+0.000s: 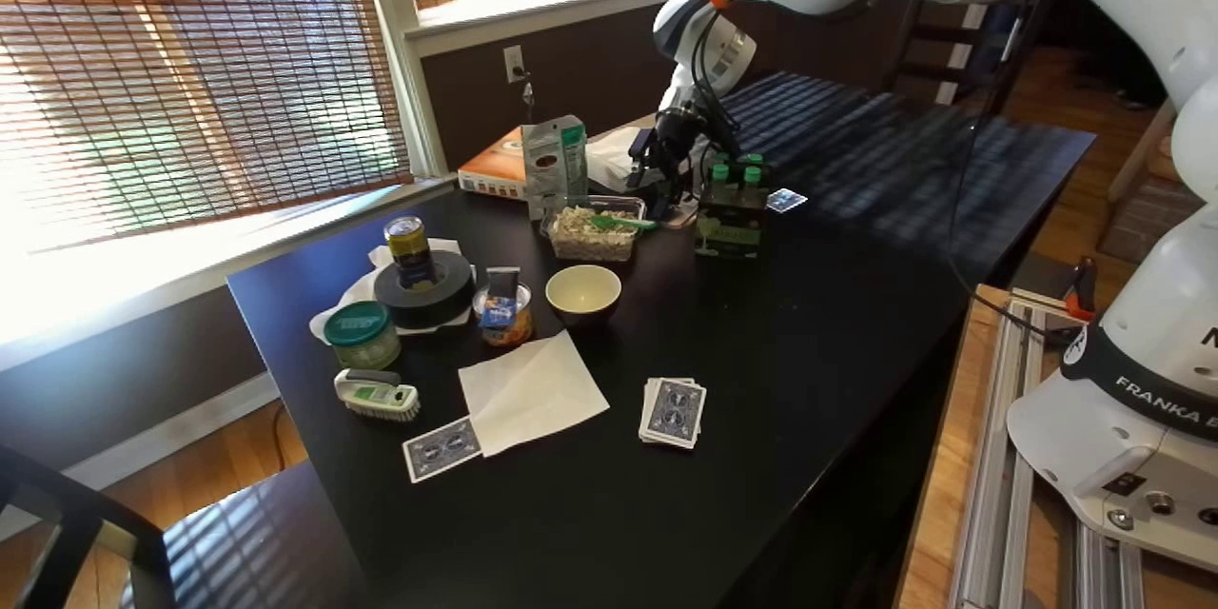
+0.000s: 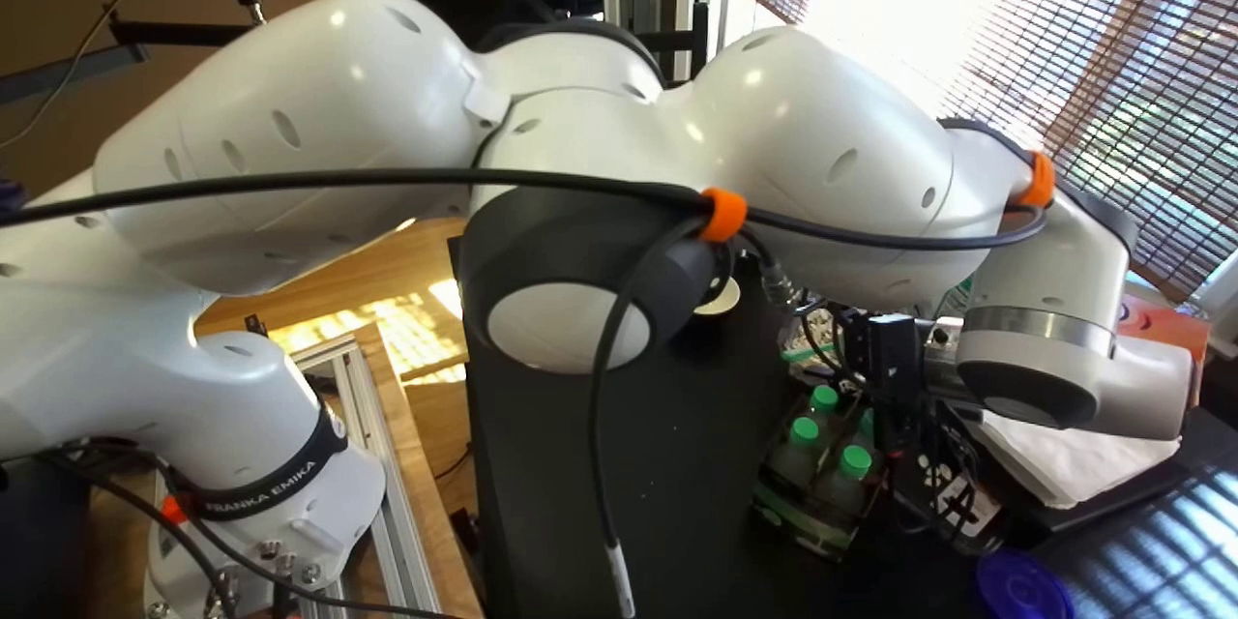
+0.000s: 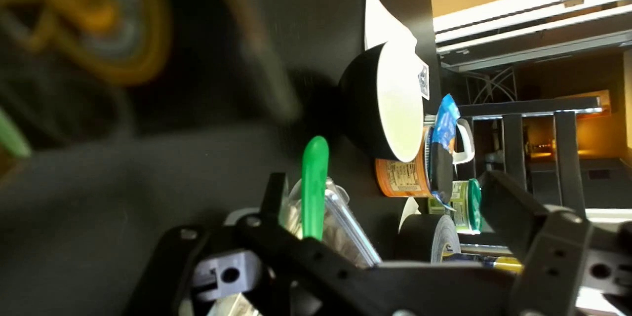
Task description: Put a spoonful of the clear lunchbox's contents into the bowl
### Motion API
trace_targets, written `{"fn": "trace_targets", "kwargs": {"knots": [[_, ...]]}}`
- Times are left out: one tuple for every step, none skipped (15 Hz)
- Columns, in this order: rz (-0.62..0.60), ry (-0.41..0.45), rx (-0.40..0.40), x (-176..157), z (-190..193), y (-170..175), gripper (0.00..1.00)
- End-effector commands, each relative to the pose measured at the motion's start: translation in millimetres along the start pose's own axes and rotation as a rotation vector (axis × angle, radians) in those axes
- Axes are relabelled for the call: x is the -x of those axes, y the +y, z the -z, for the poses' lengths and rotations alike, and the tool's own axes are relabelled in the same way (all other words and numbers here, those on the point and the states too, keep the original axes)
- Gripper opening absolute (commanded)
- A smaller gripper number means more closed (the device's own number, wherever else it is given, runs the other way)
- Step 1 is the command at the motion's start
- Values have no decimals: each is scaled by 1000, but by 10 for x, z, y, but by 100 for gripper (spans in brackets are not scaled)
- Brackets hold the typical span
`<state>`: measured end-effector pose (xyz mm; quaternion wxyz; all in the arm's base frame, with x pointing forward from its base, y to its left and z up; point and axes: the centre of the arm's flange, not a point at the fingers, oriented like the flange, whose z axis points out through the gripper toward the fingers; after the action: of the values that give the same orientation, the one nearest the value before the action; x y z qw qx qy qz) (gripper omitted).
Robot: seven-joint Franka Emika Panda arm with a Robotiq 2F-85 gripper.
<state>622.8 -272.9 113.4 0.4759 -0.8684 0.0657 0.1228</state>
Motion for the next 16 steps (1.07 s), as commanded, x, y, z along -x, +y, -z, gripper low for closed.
{"fn": "trace_targets", "kwargs": {"knots": [[17,37,64,158,-146,-113,100],[19,50,82,156,-174,-121,100],[17,60,95,151,-200,-143,99],[20,69,111,146,-217,-162,98],[20,73,121,144,-235,-172,99],[27,70,135,146,-249,-180,99],[33,71,152,153,-262,-184,100],[34,71,159,156,-273,-192,100],[37,70,170,163,-281,-198,100],[40,69,184,173,-289,-193,100],[46,68,200,182,-297,-191,100],[50,68,215,186,-307,-197,100],[52,67,226,191,-317,-196,100],[54,68,236,194,-328,-198,100],[56,68,245,199,-342,-205,100],[56,71,253,199,-361,-209,98]]}}
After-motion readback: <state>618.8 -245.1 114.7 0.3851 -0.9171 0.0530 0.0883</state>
